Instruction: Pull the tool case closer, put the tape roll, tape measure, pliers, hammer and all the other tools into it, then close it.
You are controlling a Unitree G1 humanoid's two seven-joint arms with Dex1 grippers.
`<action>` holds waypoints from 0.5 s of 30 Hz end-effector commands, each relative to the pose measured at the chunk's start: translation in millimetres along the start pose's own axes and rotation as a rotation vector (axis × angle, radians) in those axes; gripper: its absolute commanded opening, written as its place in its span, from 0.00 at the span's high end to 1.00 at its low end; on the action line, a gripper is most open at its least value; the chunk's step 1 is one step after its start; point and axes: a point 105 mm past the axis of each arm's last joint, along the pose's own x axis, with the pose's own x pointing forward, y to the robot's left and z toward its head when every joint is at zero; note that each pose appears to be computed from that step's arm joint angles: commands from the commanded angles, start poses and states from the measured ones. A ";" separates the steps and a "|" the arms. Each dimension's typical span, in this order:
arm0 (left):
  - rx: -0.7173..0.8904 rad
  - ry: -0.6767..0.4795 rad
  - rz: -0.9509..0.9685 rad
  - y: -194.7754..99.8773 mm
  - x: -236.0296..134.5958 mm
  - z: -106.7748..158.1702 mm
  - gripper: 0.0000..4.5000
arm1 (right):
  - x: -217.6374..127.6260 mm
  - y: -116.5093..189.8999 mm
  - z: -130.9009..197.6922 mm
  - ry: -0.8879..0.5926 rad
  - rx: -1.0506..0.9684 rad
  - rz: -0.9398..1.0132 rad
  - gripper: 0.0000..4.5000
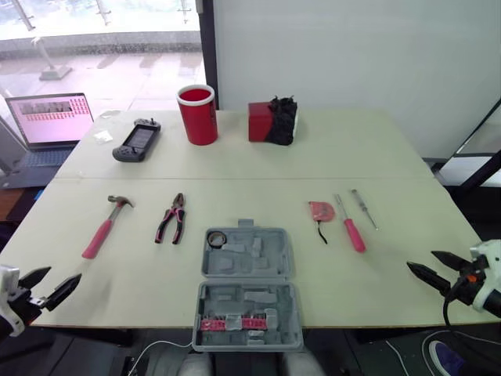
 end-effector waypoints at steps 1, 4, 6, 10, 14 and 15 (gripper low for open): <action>0.028 0.015 -0.220 -18.7 17.1 31.1 0.00 | 6.4 15.3 25.0 -0.038 -0.070 0.049 0.00; 0.104 0.039 -0.357 -35.3 37.0 56.4 0.00 | 13.4 29.6 30.2 -0.011 -0.110 0.056 0.00; 0.151 0.042 -0.443 -50.9 51.9 71.7 0.00 | 16.0 39.7 30.6 0.006 -0.133 0.063 0.00; 0.224 0.070 -0.623 -87.7 75.7 92.2 0.00 | 20.6 67.0 39.8 -0.014 -0.176 0.073 0.00; 0.297 0.059 -0.861 -143.2 95.6 119.8 0.00 | 25.8 112.9 52.4 -0.009 -0.209 0.078 0.00; 0.308 0.053 -0.888 -151.2 100.2 125.0 0.00 | 27.4 120.3 55.8 -0.016 -0.223 0.070 0.00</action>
